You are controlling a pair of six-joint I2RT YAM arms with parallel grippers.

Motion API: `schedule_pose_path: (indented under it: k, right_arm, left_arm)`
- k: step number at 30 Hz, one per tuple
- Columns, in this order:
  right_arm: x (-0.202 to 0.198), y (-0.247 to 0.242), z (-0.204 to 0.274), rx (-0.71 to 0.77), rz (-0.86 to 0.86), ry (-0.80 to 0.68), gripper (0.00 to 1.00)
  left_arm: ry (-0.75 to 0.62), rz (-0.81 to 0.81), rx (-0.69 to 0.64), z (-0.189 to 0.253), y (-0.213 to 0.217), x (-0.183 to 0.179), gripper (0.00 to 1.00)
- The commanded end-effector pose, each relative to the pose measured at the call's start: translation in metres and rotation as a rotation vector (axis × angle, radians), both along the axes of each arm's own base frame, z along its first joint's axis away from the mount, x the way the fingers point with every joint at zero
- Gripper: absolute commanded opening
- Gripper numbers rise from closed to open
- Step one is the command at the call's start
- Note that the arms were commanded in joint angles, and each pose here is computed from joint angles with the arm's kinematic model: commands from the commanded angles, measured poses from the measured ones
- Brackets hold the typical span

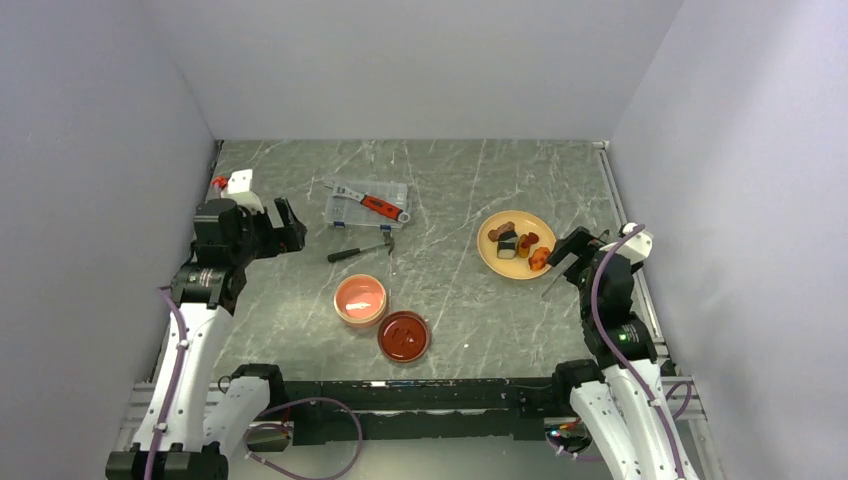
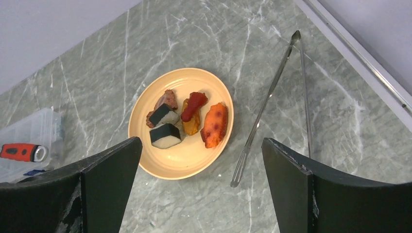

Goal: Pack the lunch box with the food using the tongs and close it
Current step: Pick up the clamp at the center of the board.

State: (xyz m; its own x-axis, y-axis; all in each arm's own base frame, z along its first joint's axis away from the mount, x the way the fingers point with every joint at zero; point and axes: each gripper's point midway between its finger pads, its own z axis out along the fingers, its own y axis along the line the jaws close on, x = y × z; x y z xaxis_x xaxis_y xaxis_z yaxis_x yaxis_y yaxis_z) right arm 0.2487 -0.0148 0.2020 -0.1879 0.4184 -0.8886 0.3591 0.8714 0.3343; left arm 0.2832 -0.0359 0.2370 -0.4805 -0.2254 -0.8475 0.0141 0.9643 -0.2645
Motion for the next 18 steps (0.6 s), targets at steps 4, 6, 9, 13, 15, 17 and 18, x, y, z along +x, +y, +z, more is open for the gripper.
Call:
schedule_pose_path:
  k: [4, 6, 9, 13, 15, 17, 18]
  right_arm:
    - [0.003, -0.005, 0.018, 0.013, -0.040, -0.053, 1.00]
    - [0.005, -0.007, 0.014, 0.016, -0.056, -0.040, 1.00]
    - [0.010, -0.008, 0.006, 0.030, -0.079, -0.010, 1.00]
    - [0.019, -0.013, -0.008, 0.055, -0.110, 0.051, 1.00]
    - [0.025, -0.017, -0.017, 0.076, -0.127, 0.094, 1.00]
    - [0.031, -0.022, -0.027, 0.113, -0.135, 0.129, 1.00]
    - [0.035, -0.026, -0.033, 0.140, -0.139, 0.144, 1.00]
  left_arm:
    - [0.021, 0.033, -0.030, 0.006, 0.001, 0.017, 1.00]
    - [0.042, -0.002, -0.043, 0.002, -0.005, 0.021, 0.99]
    - [0.076, -0.030, -0.026, -0.003, -0.009, 0.031, 1.00]
    - [0.041, -0.081, -0.055, 0.026, -0.023, 0.051, 1.00]
    - [-0.024, -0.097, -0.084, 0.053, -0.030, 0.064, 1.00]
    - [-0.063, -0.111, -0.092, 0.071, -0.035, 0.077, 0.99]
    - [-0.076, -0.117, -0.090, 0.077, -0.036, 0.083, 0.99]
